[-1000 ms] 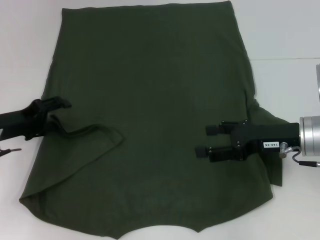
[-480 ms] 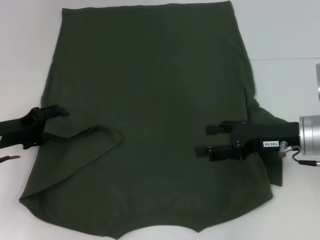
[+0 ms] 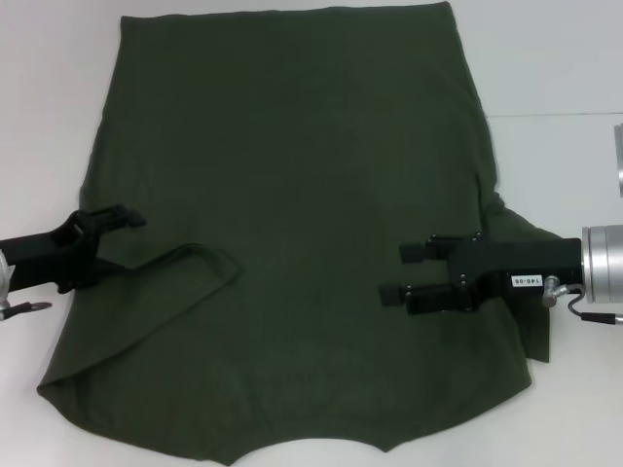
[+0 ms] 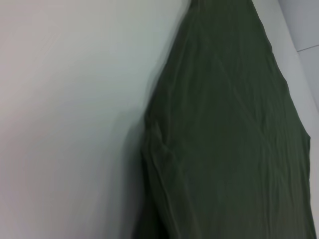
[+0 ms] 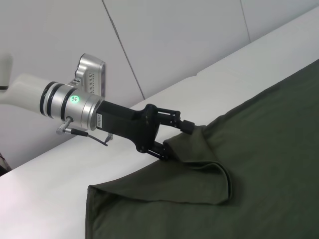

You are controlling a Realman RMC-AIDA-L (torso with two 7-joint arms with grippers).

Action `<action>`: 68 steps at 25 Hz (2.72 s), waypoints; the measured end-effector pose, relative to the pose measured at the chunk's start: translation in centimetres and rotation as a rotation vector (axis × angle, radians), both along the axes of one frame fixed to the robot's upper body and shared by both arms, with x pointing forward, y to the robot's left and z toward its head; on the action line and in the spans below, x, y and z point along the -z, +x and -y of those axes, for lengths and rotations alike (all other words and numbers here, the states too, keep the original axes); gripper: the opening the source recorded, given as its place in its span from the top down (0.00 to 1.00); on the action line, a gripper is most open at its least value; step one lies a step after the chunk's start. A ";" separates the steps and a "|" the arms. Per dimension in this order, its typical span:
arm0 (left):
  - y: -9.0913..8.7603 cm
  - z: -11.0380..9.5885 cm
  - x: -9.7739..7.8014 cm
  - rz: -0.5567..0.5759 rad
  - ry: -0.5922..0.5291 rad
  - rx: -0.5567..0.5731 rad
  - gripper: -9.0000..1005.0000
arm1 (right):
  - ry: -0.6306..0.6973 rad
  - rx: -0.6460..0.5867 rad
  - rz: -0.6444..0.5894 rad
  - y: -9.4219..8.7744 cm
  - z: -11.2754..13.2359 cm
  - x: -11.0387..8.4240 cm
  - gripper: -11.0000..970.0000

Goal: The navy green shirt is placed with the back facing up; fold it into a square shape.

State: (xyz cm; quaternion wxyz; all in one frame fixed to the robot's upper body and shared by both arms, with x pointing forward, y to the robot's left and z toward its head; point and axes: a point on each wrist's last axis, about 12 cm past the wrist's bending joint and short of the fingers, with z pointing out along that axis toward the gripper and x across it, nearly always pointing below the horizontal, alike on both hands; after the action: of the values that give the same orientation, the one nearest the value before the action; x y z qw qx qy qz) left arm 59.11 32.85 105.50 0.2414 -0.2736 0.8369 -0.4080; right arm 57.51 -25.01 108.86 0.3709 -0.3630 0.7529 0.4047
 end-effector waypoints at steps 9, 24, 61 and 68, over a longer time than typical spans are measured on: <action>0.2 0.2 0.3 -0.024 -0.006 -0.041 0.16 | -0.001 0.001 0.007 0.0 0.0 0.0 0.07; 3.5 2.2 -1.9 0.072 -0.038 -0.095 0.16 | -0.001 0.004 0.009 0.1 0.1 -0.1 0.07; -2.6 2.5 -4.2 0.819 0.156 0.482 0.16 | 0.119 0.157 -0.035 1.2 1.7 -1.6 0.08; -6.4 0.8 -4.2 0.985 0.216 0.641 0.16 | 0.162 0.268 -0.284 3.0 4.3 -4.4 0.08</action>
State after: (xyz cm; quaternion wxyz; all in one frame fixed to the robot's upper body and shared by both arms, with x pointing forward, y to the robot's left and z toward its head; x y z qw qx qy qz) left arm 52.75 32.02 109.69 0.4924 0.2400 0.7041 -0.4520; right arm 60.51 -29.35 113.27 0.3396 -0.1680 0.8042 0.4579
